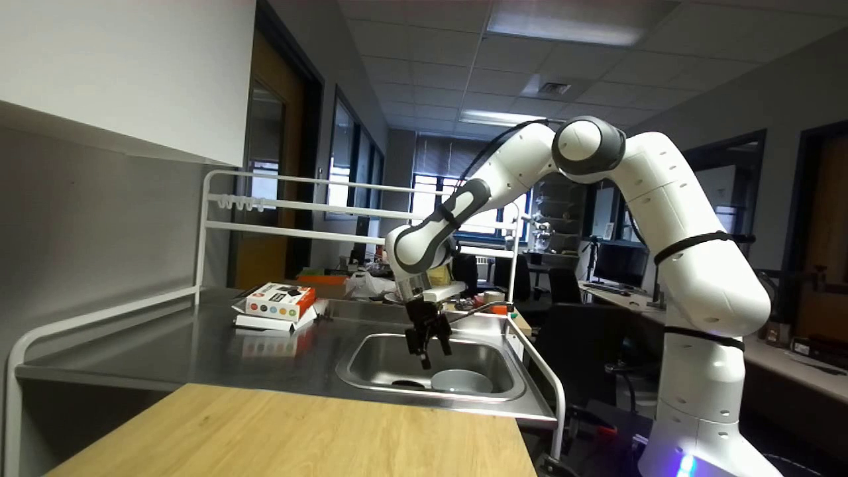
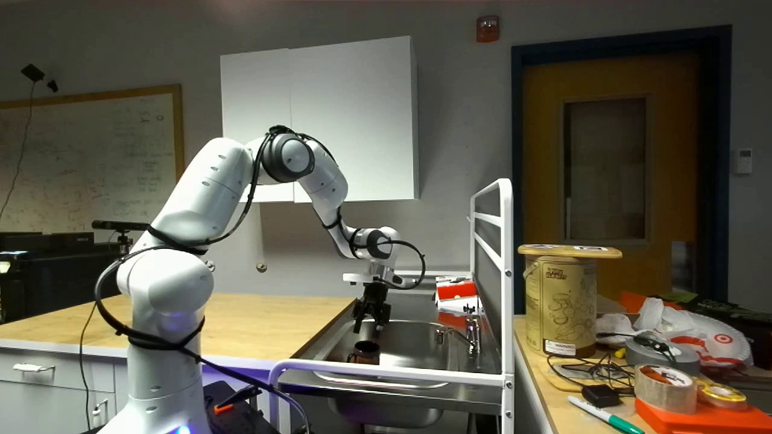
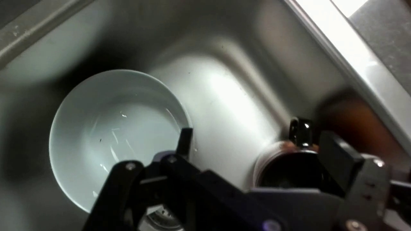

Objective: Pick up the cup from the sink and put it on the counter

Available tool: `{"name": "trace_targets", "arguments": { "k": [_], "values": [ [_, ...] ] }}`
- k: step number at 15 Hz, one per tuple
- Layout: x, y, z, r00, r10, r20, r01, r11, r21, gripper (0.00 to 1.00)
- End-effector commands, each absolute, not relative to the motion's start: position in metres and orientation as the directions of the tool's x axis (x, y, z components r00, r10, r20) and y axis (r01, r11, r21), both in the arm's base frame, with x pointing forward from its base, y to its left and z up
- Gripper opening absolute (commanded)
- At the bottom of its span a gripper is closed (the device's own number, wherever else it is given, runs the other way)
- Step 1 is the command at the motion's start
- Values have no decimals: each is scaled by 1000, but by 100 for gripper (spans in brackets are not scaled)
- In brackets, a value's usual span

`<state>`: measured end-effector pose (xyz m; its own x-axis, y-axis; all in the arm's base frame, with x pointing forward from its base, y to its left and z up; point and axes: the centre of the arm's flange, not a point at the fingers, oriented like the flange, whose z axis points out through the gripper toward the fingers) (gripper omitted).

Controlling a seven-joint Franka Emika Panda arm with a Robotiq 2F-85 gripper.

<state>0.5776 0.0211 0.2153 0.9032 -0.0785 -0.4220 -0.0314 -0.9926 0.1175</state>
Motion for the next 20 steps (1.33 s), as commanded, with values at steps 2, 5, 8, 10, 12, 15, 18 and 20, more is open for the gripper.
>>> {"name": "trace_targets", "arguments": {
  "k": [2,5,8,10,12,15,18,20],
  "values": [
    [575,28,169,883,-29,-468,50,-987,154,100],
    [577,33,149,875,-7,-484,73,-987,146,100],
    [580,33,144,874,7,-486,81,-988,131,100],
    [582,30,151,878,16,-479,83,-989,119,100],
    [585,26,159,885,16,-466,78,-991,113,100],
    [592,24,174,904,13,-428,66,-992,107,100],
    [603,21,187,925,-2,-380,38,-994,98,100],
    [613,16,194,933,-15,-360,19,-996,88,100]
  ]
}}
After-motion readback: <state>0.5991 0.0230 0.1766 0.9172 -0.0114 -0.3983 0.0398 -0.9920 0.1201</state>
